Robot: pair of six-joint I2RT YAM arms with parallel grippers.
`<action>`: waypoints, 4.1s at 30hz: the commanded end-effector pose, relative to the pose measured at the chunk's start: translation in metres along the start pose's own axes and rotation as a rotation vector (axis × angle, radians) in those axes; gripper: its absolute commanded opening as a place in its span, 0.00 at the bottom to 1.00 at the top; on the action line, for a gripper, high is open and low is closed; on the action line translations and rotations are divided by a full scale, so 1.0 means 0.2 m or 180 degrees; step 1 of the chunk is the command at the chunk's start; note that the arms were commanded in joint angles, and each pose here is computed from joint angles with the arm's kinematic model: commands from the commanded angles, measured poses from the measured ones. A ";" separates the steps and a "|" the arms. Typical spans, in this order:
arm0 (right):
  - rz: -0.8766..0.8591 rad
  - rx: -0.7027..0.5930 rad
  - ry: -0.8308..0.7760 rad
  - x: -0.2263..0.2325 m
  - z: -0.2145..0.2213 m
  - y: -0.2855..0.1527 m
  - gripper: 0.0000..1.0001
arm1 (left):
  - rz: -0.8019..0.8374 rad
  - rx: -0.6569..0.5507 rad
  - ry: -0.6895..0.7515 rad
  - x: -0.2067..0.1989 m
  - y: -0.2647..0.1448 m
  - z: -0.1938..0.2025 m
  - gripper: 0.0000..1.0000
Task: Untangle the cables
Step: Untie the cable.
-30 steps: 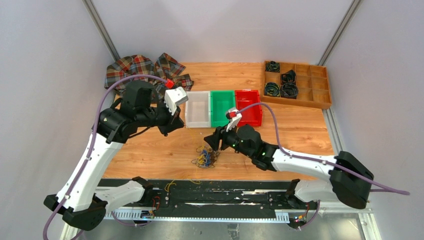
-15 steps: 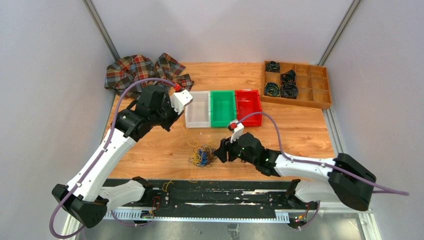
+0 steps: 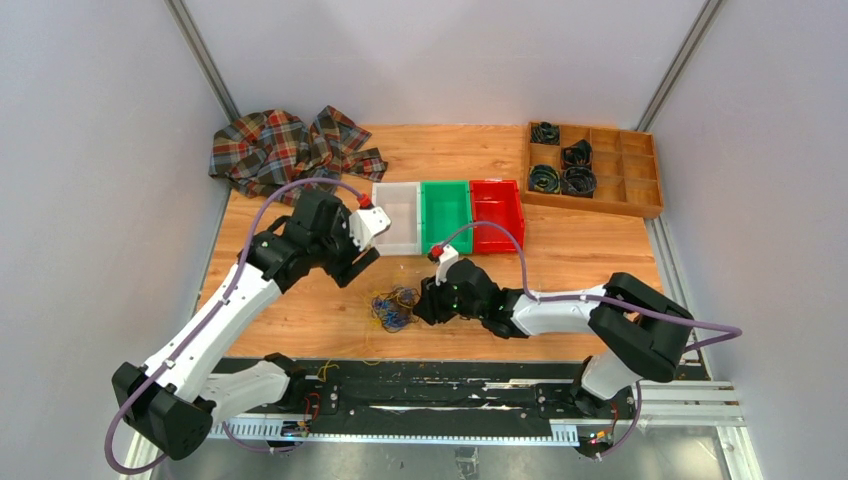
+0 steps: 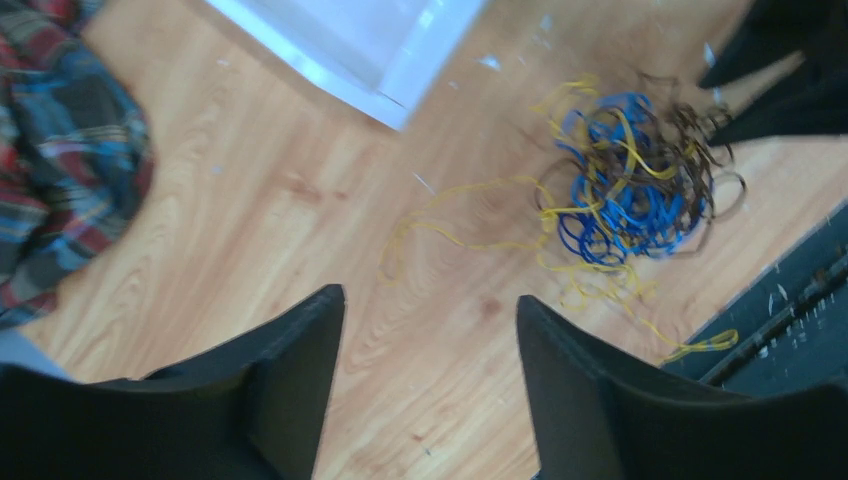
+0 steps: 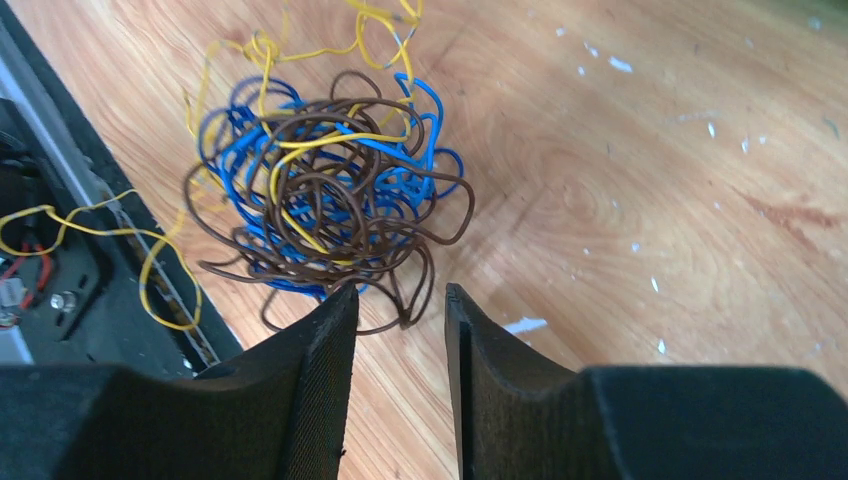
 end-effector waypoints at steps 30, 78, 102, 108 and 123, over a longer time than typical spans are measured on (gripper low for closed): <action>-0.0119 -0.0329 0.0095 -0.02 -0.17 -0.19 0.33 | 0.0405 -0.0019 0.0986 -0.14 0.46 0.09 0.01; 0.0705 -0.1389 0.0360 -0.34 -0.29 -0.56 0.01 | -0.0578 0.0487 0.1397 0.29 0.25 0.14 0.01; 0.1112 -0.2827 0.0674 -0.40 -1.03 -1.44 0.01 | -0.0609 0.1667 0.2815 0.19 0.40 0.78 0.01; 0.1300 -0.3260 0.0707 -0.41 -1.19 -1.68 0.01 | -0.0630 0.1758 0.2819 0.22 0.41 0.81 0.01; -0.0141 -0.2526 0.0219 0.01 -1.37 -1.43 0.01 | 0.0137 0.0785 0.1661 0.10 0.20 0.45 0.98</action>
Point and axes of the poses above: each gripper's point midway between its finger pads, its own y axis out along the fingers, its own x axis along the line the jaws close on, z = x × y, the point moved 3 cm from there along -y, back along the fingers, and after that the axes turned 8 degrees about y, right-handed, at the moved point
